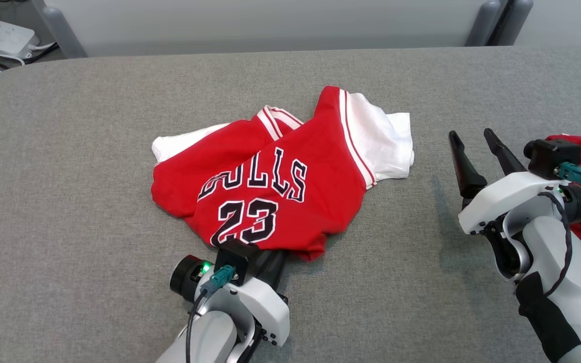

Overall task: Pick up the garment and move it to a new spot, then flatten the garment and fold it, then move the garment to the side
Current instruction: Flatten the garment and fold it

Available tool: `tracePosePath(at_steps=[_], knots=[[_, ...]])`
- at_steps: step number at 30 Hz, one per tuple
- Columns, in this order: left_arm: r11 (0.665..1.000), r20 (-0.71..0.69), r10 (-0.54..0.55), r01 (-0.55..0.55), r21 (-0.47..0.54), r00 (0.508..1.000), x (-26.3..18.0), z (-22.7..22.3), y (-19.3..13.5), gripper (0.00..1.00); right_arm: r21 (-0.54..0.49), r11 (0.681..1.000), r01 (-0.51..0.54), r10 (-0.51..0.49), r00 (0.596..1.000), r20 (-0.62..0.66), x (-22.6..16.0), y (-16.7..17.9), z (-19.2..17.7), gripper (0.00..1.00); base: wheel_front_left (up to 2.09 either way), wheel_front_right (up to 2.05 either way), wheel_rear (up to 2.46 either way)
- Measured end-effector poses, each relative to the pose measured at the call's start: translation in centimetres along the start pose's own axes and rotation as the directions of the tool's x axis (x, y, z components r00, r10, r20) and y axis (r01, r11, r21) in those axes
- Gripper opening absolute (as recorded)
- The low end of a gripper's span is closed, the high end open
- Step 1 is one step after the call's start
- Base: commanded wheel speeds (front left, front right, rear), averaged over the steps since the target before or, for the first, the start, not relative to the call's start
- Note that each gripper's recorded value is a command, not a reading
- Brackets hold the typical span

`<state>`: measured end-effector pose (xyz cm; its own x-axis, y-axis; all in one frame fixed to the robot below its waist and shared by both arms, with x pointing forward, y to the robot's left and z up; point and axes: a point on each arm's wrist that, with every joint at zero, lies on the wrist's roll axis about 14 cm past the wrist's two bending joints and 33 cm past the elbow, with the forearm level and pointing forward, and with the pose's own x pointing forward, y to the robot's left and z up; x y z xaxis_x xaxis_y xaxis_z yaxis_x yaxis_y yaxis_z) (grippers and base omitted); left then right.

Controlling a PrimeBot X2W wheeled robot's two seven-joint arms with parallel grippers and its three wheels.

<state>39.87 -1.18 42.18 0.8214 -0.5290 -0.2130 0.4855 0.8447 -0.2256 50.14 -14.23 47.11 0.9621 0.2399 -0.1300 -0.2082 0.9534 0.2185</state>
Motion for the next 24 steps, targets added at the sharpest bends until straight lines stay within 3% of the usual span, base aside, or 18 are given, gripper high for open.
tracePosePath(at_steps=[9, 13, 18, 20, 24], knots=[[0.993, 0.066, 0.114, -0.116, 0.032, 0.991, -1.0, 2.4, 5.0, 0.00, 0.021, 1.000, -0.015, 0.015, 1.000, -0.003, -0.2, 1.0, -0.4, 1.00, 0.00, 0.00, 0.00], [0.973, 0.066, 0.161, -0.169, 0.156, 0.985, -2.3, 3.4, 9.4, 0.00, 0.030, 0.999, -0.024, 0.025, 1.000, -0.017, -0.5, 1.7, -1.1, 1.00, 0.00, 0.00, 0.00], [0.912, 0.062, 0.215, -0.224, 0.343, 0.975, -3.1, 7.2, 16.0, 0.00, 0.051, 0.998, -0.034, 0.035, 0.999, -0.024, -0.4, 2.3, -1.6, 1.00, 0.00, 0.00, 0.00], [0.890, 0.052, 0.226, -0.228, 0.394, 0.973, -3.0, 8.6, 17.7, 0.00, 0.060, 0.998, -0.034, 0.035, 0.999, -0.027, -0.4, 2.4, -1.8, 1.00, 0.00, 0.00, 0.00], [0.878, 0.014, 0.205, -0.191, 0.439, 0.979, -2.0, 9.4, 18.4, 0.00, 0.061, 0.997, -0.035, 0.038, 0.998, -0.047, -0.5, 2.4, -2.6, 1.00, 0.00, 0.00, 0.00]])
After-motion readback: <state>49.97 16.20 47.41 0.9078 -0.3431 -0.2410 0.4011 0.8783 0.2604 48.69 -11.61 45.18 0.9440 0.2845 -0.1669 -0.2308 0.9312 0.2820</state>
